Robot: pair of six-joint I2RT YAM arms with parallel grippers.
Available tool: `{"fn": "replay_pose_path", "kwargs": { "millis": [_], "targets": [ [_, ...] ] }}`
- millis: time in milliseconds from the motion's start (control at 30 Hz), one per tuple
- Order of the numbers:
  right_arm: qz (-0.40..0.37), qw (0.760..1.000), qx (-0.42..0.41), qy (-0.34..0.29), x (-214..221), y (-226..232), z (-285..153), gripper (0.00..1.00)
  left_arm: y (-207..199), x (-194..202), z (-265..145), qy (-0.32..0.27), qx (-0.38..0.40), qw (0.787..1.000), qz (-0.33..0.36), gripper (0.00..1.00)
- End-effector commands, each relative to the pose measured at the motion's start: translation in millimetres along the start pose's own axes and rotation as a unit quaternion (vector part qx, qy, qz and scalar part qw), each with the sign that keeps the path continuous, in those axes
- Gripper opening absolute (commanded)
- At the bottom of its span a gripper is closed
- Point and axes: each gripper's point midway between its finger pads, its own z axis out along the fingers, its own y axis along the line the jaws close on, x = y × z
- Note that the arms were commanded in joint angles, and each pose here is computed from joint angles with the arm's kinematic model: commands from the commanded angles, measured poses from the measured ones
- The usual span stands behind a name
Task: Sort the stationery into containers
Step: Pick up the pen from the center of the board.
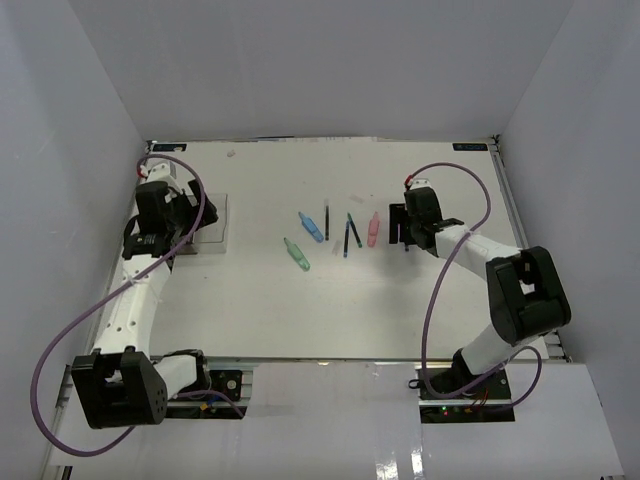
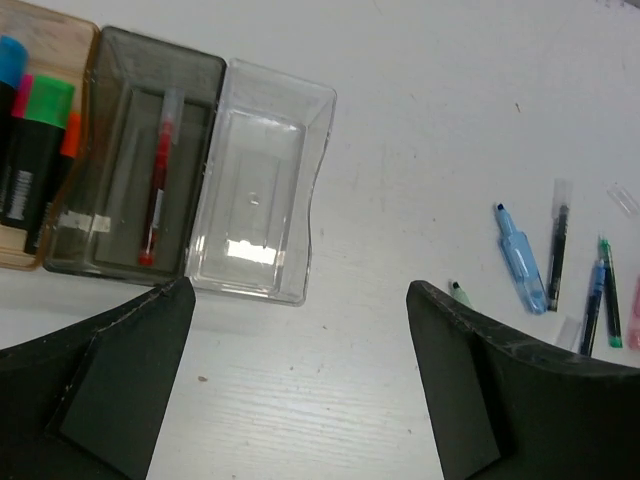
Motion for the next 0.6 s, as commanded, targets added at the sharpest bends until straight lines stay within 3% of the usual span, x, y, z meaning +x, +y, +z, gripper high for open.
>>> {"fn": "replay_pose_path", "kwargs": {
  "millis": [0,333,467,567],
  "targets": [
    [0.009,1.000,0.019,-0.001,-18,-7,13,0.73,-20,5,-4,-0.020,0.063,0.998,-0.022,0.98],
    [0.016,0.998,0.030,0.060,9,-14,51,0.45,-45,10,-12,-0.009,0.132,0.990,-0.046,0.98],
    [0.020,0.997,0.037,0.072,18,-19,52,0.21,-56,10,-16,-0.009,0.162,0.986,-0.044,0.98],
    [0.019,0.996,0.041,0.078,21,-21,47,0.09,-72,16,-21,0.003,0.197,0.979,-0.045,0.98]
  ]
}}
